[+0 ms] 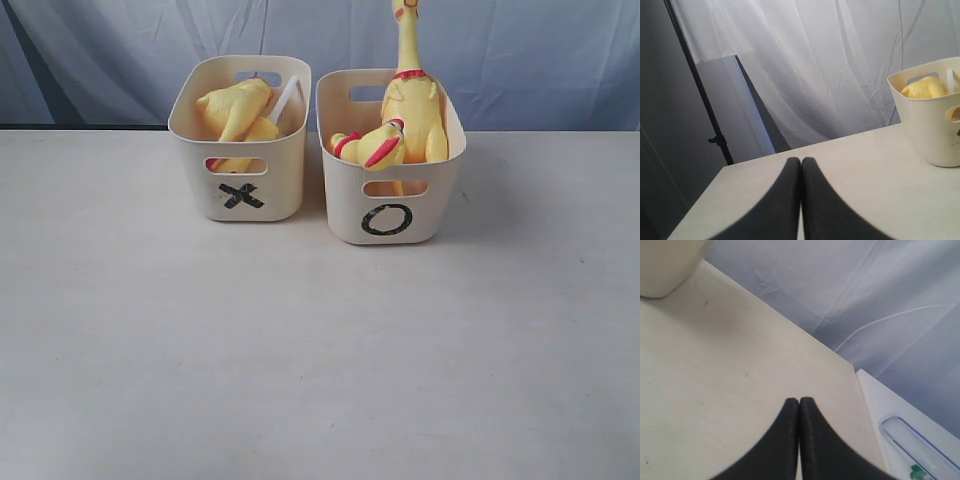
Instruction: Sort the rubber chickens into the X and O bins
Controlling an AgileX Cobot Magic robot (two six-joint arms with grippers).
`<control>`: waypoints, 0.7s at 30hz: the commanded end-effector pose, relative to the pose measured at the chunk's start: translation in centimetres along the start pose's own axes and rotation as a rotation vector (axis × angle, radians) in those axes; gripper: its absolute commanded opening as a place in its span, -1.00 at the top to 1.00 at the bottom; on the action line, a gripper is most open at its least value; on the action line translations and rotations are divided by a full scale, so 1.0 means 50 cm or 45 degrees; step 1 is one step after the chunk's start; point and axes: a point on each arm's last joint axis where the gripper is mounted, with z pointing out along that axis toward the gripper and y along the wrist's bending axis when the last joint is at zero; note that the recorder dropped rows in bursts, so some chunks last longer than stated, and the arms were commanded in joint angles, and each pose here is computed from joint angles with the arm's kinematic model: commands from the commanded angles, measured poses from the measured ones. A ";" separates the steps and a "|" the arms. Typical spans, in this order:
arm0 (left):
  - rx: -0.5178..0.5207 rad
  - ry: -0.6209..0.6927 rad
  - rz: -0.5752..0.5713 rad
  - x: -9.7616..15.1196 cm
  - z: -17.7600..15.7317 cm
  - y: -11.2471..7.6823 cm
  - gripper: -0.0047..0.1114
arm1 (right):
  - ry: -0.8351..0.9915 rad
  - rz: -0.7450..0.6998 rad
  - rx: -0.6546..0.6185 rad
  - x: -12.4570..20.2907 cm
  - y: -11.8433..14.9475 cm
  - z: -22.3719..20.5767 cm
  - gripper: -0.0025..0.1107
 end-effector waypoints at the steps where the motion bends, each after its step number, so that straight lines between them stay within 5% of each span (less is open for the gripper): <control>1: -0.004 0.046 -0.001 0.016 0.000 -0.003 0.91 | -0.034 -0.003 -0.019 -0.002 0.003 0.000 0.96; 4: 0.060 0.255 -0.003 0.046 -0.003 -0.013 0.91 | -0.026 -0.003 -0.025 0.000 0.004 0.000 0.96; 21: 0.055 0.240 -0.003 0.044 -0.003 -0.012 0.91 | -0.022 -0.003 -0.027 0.000 0.004 0.000 0.96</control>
